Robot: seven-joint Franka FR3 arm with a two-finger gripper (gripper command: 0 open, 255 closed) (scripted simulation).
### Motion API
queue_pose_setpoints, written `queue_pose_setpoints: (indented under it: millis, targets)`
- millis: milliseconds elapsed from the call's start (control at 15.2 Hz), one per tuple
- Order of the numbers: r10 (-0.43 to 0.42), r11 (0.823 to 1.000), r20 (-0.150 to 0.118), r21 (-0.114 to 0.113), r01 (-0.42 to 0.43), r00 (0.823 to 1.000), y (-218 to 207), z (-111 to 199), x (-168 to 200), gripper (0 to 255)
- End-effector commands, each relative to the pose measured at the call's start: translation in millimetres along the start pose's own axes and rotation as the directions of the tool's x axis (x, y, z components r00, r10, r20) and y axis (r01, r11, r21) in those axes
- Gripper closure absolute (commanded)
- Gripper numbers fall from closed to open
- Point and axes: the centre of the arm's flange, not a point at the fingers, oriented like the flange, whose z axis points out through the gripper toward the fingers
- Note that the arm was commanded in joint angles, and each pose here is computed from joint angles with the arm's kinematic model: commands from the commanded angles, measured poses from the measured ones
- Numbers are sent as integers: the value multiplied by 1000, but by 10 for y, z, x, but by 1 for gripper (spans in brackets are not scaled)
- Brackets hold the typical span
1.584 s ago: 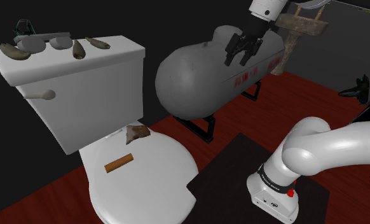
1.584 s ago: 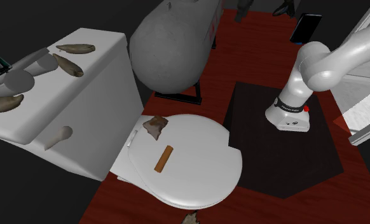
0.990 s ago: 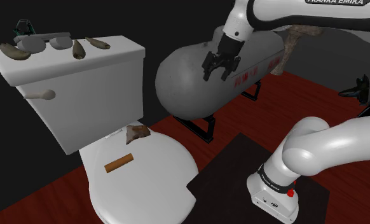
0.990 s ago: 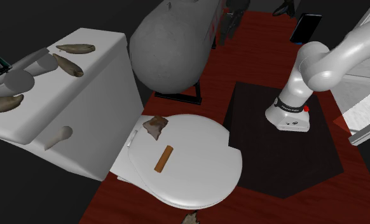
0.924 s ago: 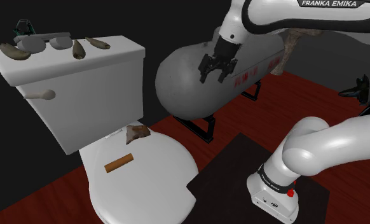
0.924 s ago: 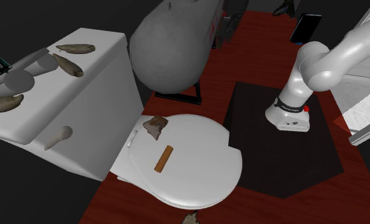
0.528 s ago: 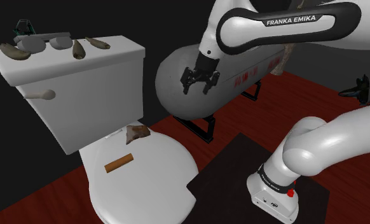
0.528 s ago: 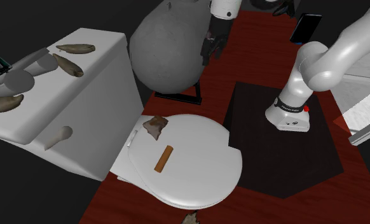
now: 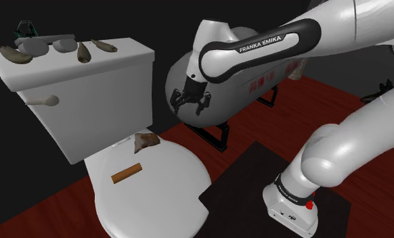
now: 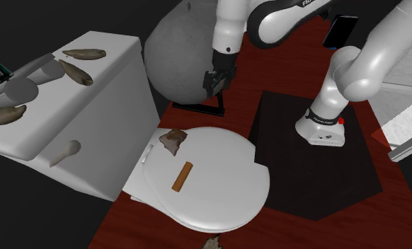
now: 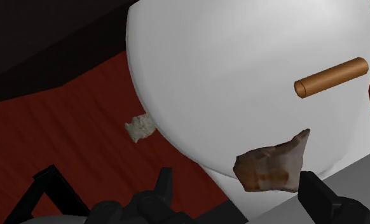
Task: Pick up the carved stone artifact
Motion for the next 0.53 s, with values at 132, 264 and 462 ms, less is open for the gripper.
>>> queue_pose_setpoints:
  millis: [132, 264, 462]
  targets:
    - [54, 999, 12, 2, -54, 998, -320, 430, 94, 0]
    - [80, 997, 18, 3, -80, 997, -468, 642, 149, 0]
    - [120, 993, 27, 2, -120, 992, -688, 961, 237, 0]
